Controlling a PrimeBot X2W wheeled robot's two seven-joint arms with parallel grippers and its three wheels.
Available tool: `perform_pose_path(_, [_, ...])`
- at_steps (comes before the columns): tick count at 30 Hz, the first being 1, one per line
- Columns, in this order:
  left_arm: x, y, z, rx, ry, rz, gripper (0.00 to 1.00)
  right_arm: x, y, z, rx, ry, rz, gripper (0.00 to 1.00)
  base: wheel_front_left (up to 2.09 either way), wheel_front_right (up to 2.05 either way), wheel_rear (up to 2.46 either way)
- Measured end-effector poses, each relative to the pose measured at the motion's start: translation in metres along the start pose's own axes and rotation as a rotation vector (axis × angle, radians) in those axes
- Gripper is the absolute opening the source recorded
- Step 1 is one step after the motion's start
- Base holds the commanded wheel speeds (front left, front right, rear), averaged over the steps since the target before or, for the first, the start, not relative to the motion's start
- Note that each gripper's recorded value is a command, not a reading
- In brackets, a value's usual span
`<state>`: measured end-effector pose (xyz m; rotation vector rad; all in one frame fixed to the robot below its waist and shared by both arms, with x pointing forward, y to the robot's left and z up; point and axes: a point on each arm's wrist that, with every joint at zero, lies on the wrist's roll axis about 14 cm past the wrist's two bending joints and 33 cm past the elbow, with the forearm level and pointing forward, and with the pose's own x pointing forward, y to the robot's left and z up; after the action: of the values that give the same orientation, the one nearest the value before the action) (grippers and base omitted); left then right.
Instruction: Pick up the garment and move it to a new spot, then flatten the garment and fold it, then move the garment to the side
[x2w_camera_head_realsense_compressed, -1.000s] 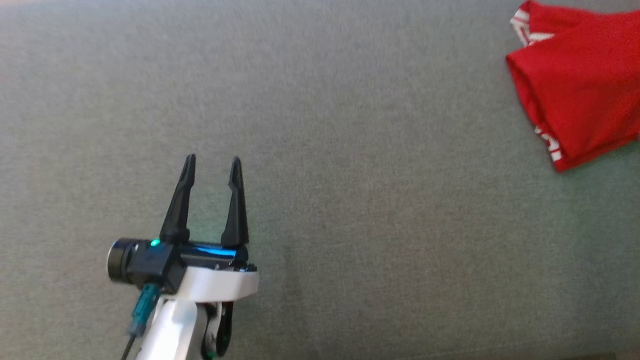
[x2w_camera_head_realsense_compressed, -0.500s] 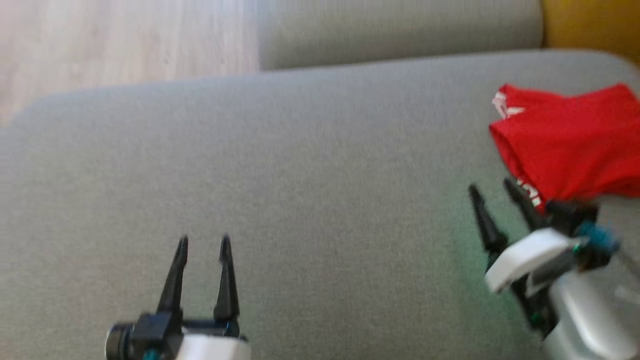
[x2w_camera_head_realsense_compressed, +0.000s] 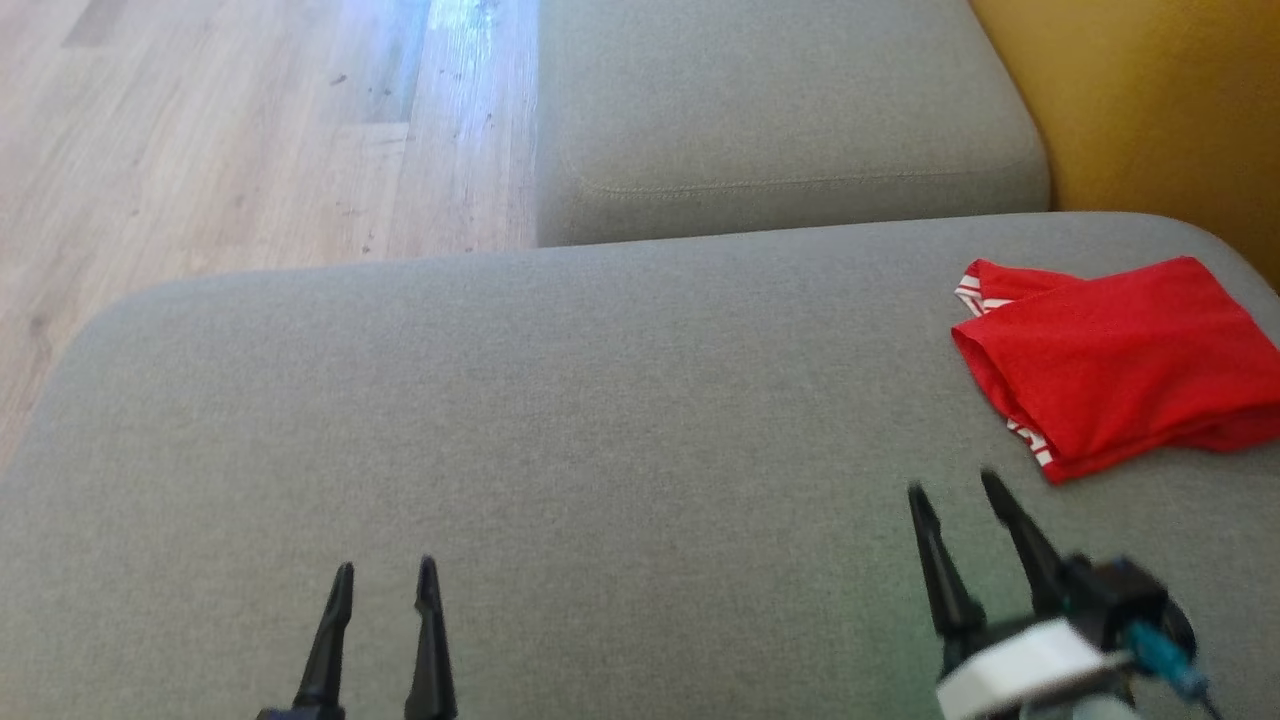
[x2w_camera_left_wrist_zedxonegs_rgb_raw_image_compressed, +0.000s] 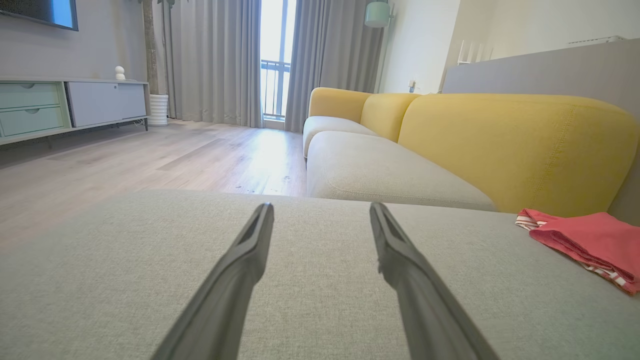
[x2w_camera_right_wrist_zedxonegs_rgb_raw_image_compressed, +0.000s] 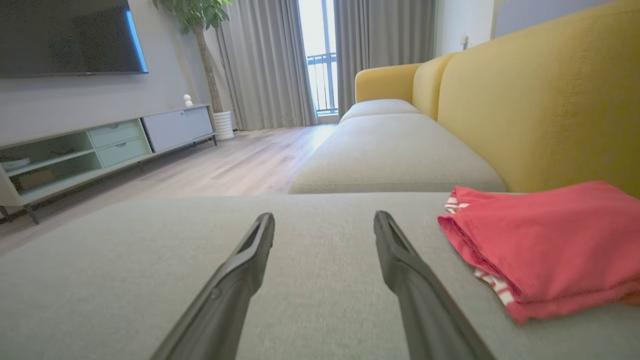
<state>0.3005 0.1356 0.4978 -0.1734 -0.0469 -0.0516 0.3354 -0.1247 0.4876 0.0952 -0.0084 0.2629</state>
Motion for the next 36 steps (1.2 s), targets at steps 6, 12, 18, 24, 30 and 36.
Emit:
perform_pose_path(6, [-0.004,0.005,-0.004,0.006,0.012,0.009,1.00,-0.020,-0.003,-0.015,0.005,0.039,-0.033,1.00,0.00,0.00,0.00])
perform_pose_path(12, [-0.004,0.003,-0.004,0.009,0.013,-0.004,1.00,-0.019,-0.001,-0.012,0.010,0.027,-0.039,1.00,0.00,0.00,0.00])
perform_pose_path(18, [-0.005,0.003,-0.006,0.011,0.020,-0.005,1.00,-0.020,-0.001,-0.012,0.008,0.025,-0.040,1.00,0.00,0.00,0.00])
perform_pose_path(24, [-0.010,0.005,-0.021,0.013,0.071,0.002,0.00,-0.026,-0.001,-0.026,0.015,0.072,-0.044,0.00,0.00,0.00,0.00])
perform_pose_path(30, [-0.027,0.012,-0.051,-0.011,0.179,0.032,0.00,-0.048,-0.002,-0.062,0.063,0.185,-0.072,0.00,0.00,0.00,0.00])
perform_pose_path(36, [-0.026,0.014,-0.054,-0.080,0.196,0.048,0.00,-0.047,-0.007,-0.062,0.131,0.188,-0.101,0.00,0.00,0.00,0.00])
